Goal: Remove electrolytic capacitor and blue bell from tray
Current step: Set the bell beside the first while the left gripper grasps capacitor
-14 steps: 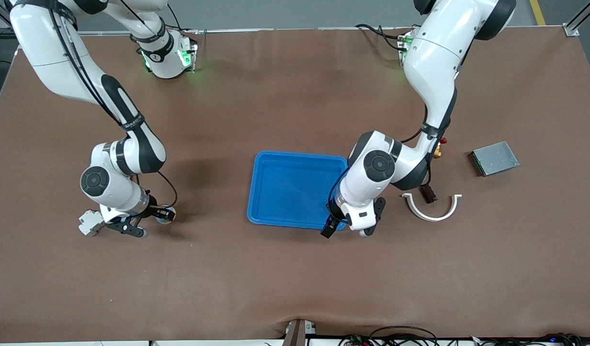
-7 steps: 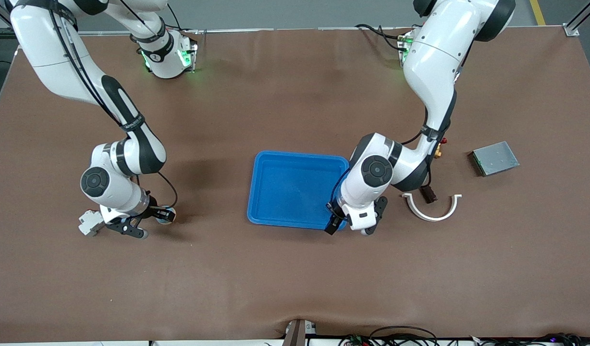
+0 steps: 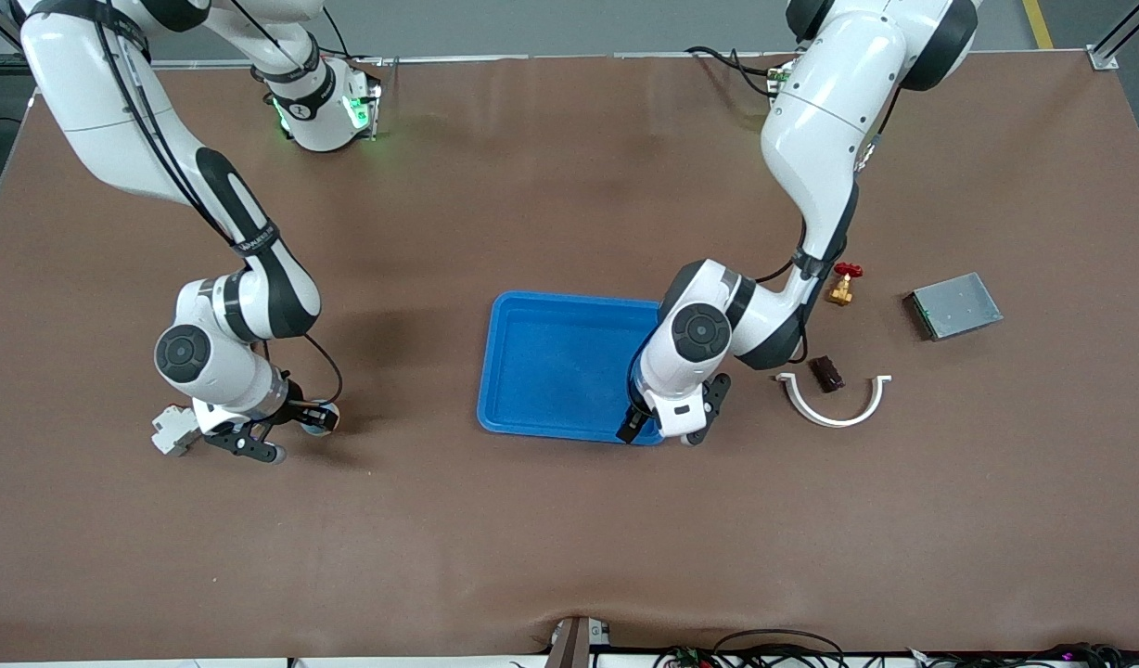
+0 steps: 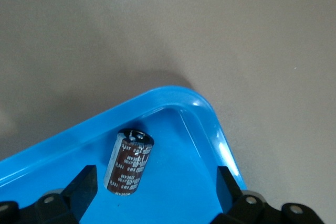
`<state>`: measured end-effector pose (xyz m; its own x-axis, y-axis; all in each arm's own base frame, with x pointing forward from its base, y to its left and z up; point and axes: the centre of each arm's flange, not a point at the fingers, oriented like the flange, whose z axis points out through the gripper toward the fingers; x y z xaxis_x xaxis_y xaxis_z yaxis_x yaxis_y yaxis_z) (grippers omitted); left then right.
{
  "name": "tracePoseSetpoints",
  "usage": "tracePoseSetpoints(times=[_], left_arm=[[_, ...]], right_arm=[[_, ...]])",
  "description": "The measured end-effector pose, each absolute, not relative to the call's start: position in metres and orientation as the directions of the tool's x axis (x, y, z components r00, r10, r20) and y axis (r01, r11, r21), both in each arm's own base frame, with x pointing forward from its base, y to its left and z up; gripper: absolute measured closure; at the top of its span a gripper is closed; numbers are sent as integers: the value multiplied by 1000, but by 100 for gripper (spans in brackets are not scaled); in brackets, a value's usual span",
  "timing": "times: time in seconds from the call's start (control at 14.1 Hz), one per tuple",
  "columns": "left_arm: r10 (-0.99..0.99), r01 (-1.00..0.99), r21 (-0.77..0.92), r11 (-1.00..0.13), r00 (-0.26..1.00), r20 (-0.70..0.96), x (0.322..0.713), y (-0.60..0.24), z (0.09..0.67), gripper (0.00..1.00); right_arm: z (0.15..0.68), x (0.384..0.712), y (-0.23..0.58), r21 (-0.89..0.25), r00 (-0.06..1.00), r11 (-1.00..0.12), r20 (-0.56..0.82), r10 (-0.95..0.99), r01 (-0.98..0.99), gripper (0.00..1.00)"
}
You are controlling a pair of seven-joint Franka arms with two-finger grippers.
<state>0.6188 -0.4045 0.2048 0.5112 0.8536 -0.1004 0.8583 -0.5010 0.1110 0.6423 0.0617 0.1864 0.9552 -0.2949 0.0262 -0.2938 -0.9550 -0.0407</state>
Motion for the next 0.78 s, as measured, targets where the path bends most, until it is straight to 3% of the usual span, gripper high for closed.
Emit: tracePoseSetpoints(times=[0.21,0.28,0.5,0.78], left_arm=[[854,859,109,-501,511,-100,618,-406,203,0],[854,858,106,-502,511,-98,618,-405,202,0],[851,854,95,-511,519,-86,616,-404,193,0],[849,852,87,-517,523,-78,616,-402,187,0]], right_arm=[[185,644,62,-42,954,-954,26,-297,-296,4],[187,646,62,-44,954,-954,31,-298,-296,0],[202,654,62,-35,954,-954,20,-298,-297,0],[261,660,61,-7,957,-957,5,-290,-290,0]])
